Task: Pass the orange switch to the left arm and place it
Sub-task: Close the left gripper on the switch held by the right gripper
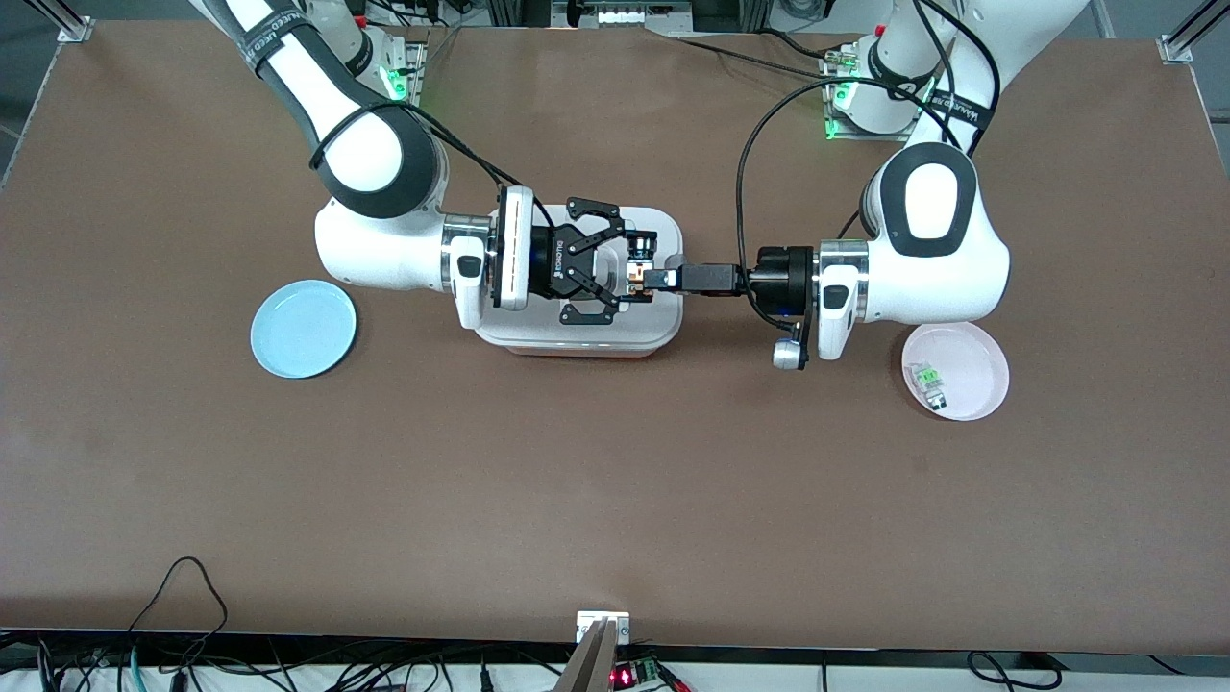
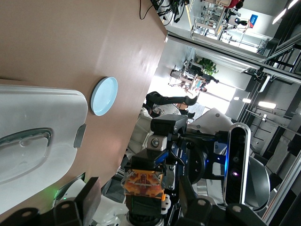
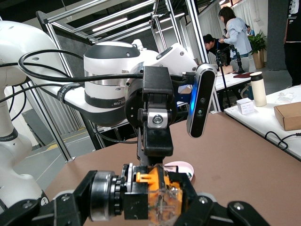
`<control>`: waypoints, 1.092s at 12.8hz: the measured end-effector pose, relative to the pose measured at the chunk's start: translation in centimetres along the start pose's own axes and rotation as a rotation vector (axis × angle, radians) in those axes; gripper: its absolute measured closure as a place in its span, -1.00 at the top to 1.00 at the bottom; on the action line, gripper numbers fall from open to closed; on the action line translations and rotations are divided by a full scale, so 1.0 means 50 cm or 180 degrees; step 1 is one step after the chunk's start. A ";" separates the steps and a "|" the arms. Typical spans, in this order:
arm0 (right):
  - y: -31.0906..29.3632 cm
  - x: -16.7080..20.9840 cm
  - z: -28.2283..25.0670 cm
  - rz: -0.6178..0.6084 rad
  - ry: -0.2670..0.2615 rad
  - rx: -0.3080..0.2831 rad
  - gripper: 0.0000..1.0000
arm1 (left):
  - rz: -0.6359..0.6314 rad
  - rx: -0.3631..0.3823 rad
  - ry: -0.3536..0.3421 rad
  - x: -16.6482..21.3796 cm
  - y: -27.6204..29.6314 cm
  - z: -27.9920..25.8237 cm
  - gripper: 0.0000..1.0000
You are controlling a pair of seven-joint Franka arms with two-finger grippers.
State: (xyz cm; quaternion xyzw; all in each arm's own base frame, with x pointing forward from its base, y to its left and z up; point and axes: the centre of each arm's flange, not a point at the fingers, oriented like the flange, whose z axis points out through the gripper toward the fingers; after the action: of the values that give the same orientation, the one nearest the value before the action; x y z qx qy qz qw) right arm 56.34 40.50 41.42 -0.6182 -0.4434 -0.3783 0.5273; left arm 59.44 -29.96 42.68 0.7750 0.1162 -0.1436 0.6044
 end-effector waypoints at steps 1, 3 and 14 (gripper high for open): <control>0.000 0.000 0.000 0.0000 0.0000 0.0000 0.45 | -0.0002 -0.0002 0.0000 0.000 0.000 0.000 0.33; 0.000 0.000 0.000 0.0000 0.0000 -0.0001 0.45 | -0.0005 0.0002 0.0005 0.000 -0.001 0.002 0.21; 0.002 -0.002 -0.001 0.0011 0.0000 -0.0010 0.45 | 0.0029 -0.0016 0.0073 -0.002 0.002 0.014 -0.18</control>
State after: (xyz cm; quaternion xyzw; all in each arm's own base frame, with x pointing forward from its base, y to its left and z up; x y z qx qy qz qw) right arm 56.42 40.43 41.27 -0.6197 -0.4418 -0.3781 0.5270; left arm 59.32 -30.67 42.64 0.7756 0.1199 -0.1318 0.6056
